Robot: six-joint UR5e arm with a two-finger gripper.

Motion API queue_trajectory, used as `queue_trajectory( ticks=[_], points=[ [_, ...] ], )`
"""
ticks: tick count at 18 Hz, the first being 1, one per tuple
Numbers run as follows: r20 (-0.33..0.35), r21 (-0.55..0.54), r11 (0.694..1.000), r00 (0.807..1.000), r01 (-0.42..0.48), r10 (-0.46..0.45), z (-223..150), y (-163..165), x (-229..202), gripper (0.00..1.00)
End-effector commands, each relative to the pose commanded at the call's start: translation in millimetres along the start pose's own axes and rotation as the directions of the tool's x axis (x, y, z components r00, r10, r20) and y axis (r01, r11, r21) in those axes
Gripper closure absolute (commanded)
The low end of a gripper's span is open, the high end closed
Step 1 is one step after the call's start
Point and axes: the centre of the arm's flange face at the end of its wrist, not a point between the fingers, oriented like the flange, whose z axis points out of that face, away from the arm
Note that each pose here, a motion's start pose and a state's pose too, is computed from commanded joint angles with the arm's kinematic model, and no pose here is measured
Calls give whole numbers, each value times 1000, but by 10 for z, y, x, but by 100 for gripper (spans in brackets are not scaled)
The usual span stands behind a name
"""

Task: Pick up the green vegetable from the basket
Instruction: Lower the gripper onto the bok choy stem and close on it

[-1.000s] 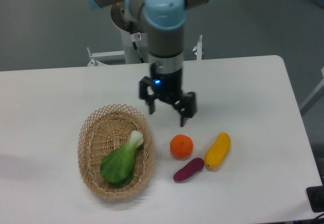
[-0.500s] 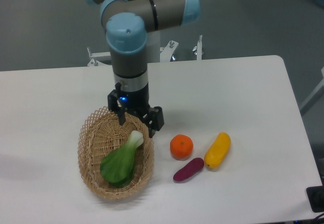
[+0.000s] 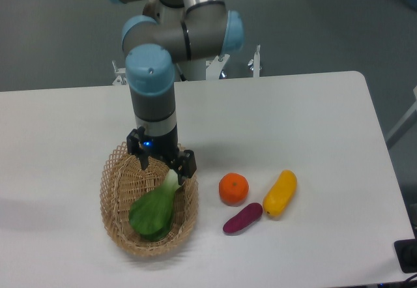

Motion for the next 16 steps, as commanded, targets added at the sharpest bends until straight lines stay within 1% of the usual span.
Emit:
queue_trajectory(
  ticks=[4, 9, 16],
  points=[
    [-14, -22, 1000, 1000, 0, 0, 152, 3, 11, 0],
    [-25, -63, 998, 1000, -1, -1, 458, 23, -15, 0],
    [-33, -76, 997, 999, 1, -3, 557, 55, 1, 0]
  ],
)
